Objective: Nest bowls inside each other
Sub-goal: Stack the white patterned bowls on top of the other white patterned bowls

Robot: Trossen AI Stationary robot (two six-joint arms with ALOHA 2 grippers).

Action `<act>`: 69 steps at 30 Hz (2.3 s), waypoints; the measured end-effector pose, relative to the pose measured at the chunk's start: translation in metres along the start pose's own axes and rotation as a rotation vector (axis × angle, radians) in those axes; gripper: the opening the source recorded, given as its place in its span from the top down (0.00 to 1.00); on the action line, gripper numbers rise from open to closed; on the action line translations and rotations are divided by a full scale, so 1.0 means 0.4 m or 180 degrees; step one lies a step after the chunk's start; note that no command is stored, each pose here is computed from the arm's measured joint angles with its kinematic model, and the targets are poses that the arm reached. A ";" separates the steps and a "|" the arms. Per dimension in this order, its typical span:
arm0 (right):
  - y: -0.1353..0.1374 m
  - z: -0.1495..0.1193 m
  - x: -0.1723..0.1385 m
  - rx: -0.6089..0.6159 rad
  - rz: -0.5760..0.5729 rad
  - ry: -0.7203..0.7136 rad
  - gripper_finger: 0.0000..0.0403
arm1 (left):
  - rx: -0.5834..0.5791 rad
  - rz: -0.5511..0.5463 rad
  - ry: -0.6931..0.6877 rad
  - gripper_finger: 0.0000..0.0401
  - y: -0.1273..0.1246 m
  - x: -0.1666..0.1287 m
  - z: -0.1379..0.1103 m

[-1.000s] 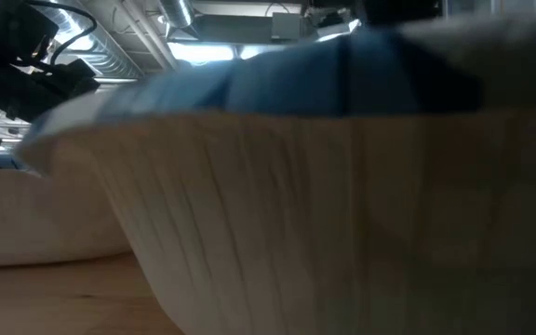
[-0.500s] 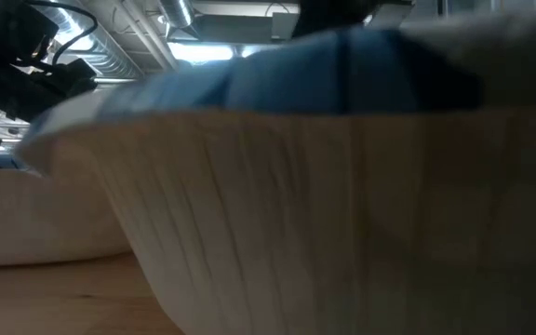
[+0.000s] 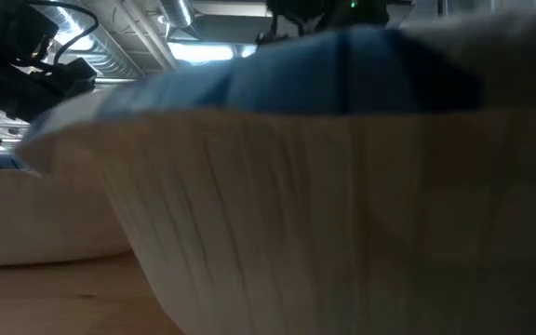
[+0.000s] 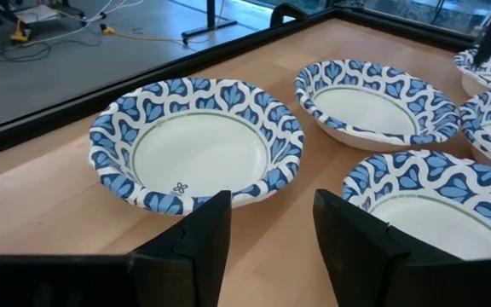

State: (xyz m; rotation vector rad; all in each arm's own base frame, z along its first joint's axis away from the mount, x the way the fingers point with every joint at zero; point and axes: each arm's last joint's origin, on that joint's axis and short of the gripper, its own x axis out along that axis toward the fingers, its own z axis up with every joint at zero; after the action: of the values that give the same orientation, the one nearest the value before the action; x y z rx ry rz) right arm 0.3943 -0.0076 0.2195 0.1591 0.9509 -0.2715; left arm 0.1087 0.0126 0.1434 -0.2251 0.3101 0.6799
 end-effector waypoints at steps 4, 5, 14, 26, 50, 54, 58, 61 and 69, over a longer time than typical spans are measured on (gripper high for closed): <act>-0.004 -0.014 0.045 0.0002 -0.0051 0.0149 0.58 | 0.0003 0.0048 -0.0020 0.59 0.001 0.000 0.000; -0.007 -0.017 0.055 0.0004 -0.0065 0.0181 0.58 | 0.0004 0.0068 -0.0028 0.59 0.002 0.000 0.001; -0.017 -0.038 0.102 0.0018 -0.0074 0.0402 0.58 | 0.0245 0.0094 -0.0034 0.59 0.002 0.000 0.001; -0.025 -0.049 0.118 0.0031 -0.0105 0.0532 0.67 | 0.0245 0.0095 -0.0035 0.59 0.002 0.000 0.001; -0.045 -0.039 0.121 0.0161 -0.0178 0.0555 0.98 | 0.0246 0.0095 -0.0035 0.59 0.002 0.000 0.001; -0.050 -0.006 0.095 0.0095 -0.0247 0.0576 0.97 | 0.0247 0.0096 -0.0036 0.59 0.002 0.000 0.001; -0.054 0.042 0.051 -0.0017 -0.0357 0.0580 0.98 | 0.0248 0.0095 -0.0036 0.59 0.002 0.000 0.001; -0.051 0.074 0.015 -0.0090 -0.0353 0.0598 0.99 | 0.0248 0.0096 -0.0036 0.59 0.002 0.000 0.001; -0.011 0.127 -0.093 -0.0187 -0.0320 0.0701 0.98 | 0.0251 0.0097 -0.0036 0.59 0.002 0.000 0.001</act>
State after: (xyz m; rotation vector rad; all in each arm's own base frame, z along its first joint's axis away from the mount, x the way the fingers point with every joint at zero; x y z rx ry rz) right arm 0.4119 -0.0188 0.2791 0.0884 1.1863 -0.3230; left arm 0.1082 0.0133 0.1436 -0.1417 0.3293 0.6975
